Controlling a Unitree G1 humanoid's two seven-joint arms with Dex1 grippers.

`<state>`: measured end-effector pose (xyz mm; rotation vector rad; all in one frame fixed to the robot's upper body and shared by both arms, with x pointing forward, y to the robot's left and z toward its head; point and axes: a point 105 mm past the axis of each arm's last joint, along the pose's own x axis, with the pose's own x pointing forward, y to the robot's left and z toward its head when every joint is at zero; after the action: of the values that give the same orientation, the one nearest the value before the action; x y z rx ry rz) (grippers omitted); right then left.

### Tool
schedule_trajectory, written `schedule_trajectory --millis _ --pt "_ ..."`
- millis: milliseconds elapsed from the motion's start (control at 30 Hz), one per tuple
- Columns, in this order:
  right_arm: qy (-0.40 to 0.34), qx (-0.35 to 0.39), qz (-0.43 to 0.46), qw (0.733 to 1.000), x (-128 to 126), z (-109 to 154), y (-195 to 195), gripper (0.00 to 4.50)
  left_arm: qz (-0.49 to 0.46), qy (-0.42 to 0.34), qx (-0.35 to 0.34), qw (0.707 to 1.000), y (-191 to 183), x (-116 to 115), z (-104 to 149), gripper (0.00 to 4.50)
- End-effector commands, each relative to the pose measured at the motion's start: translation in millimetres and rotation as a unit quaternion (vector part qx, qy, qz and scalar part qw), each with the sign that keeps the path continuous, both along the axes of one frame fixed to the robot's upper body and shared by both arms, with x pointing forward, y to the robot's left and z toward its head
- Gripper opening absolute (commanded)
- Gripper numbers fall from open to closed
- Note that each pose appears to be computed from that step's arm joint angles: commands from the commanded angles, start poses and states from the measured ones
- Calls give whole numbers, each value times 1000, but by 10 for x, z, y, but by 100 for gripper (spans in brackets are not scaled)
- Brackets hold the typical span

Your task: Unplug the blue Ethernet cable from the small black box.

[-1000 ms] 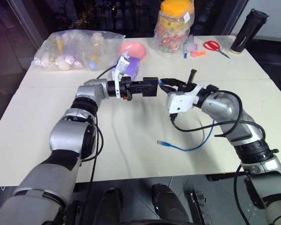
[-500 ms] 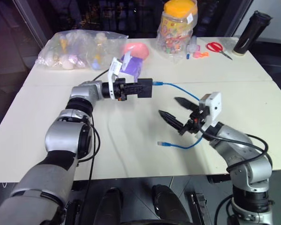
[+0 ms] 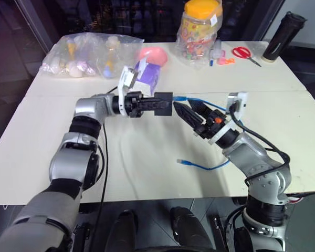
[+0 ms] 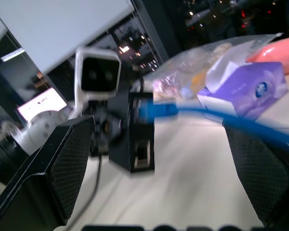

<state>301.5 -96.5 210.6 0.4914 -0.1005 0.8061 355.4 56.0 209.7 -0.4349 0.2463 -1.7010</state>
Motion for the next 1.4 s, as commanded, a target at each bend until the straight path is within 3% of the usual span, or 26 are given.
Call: schedule_trajectory --millis 33,333,433,633,667,700,1200,1333,1400 --pt "-26 32 13 999 -33 158 12 444 -16 -24 -20 999 1 -51 173 52" --pt "-19 57 40 997 -72 176 88 444 -23 -18 -23 999 -7 -86 162 52" --pt "-19 61 44 997 -77 181 110 362 -23 -18 -23 999 -8 -85 153 52" --pt "-17 65 53 996 -93 172 145 52 -23 -19 -24 999 -16 -84 163 52" --pt "-15 63 56 996 -98 159 159 8 -23 -20 -24 999 -17 -83 166 52" --pt "-14 62 59 996 -102 150 169 2 -23 -21 -24 999 -18 -82 169 52" --pt "0 47 70 996 -89 72 226 2 -28 -25 -34 999 -52 -86 227 52" --pt "-1 52 45 998 -20 85 171 162 -23 -25 -32 999 -36 -73 211 52" --pt "-1 56 36 998 -4 90 132 265 -18 -24 -31 999 -13 -59 203 52"
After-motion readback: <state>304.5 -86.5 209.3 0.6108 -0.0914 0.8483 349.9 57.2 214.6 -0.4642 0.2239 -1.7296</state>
